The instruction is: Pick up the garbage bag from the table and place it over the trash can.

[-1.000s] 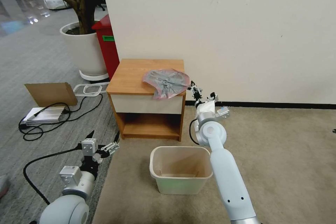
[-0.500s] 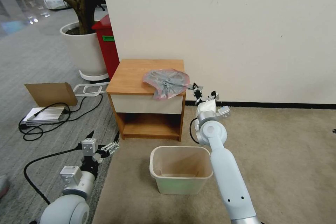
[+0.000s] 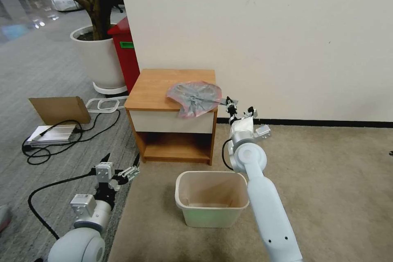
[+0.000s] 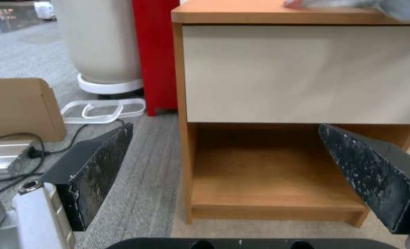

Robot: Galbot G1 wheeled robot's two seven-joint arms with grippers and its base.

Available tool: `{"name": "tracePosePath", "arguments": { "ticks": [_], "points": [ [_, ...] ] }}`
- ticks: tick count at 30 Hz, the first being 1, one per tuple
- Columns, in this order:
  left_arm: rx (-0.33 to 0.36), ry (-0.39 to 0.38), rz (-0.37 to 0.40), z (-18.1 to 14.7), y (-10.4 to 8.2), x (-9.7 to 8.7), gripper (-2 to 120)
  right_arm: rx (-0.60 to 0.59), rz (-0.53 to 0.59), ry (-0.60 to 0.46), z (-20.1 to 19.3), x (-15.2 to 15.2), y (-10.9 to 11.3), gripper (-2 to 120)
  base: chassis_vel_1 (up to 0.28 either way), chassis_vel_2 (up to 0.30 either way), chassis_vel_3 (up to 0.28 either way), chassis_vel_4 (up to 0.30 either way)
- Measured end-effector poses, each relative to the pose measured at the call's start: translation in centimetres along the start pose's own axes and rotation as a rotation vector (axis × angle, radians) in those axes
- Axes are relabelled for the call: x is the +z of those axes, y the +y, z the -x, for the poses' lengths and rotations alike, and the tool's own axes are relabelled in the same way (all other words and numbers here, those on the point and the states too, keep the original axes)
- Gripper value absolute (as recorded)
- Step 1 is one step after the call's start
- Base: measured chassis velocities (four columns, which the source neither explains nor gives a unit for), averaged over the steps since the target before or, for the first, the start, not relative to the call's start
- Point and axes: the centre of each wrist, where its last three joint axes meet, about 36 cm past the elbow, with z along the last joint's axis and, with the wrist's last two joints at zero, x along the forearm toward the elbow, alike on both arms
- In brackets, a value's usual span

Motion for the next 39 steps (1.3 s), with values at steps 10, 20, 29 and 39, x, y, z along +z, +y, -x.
{"name": "tracePosePath", "arguments": {
  "ticks": [10, 20, 29, 39],
  "points": [
    [-0.043, -0.016, -0.004, 0.3, 0.9, -0.5, 100, 0.054, -0.134, 0.16, -6.2, 0.5, -0.9, 0, 0.0, 0.0, 0.0, 0.0],
    [-0.081, -0.037, -0.007, 0.3, 1.8, -1.0, 100, 0.141, -0.35, 0.365, -12.4, -0.6, -2.7, 0, 0.0, 0.0, 0.0, 0.0],
    [-0.077, -0.033, -0.029, 0.6, 1.3, -0.6, 100, 0.179, -0.491, 0.53, -17.2, 0.4, -4.1, 0, 0.0, 0.0, 0.0, 0.0],
    [-0.082, -0.025, -0.031, 0.5, 1.4, -0.4, 100, 0.147, -0.505, 0.561, -17.4, 1.4, -3.4, 0, 0.0, 0.0, 0.0, 0.0]
  ]
}}
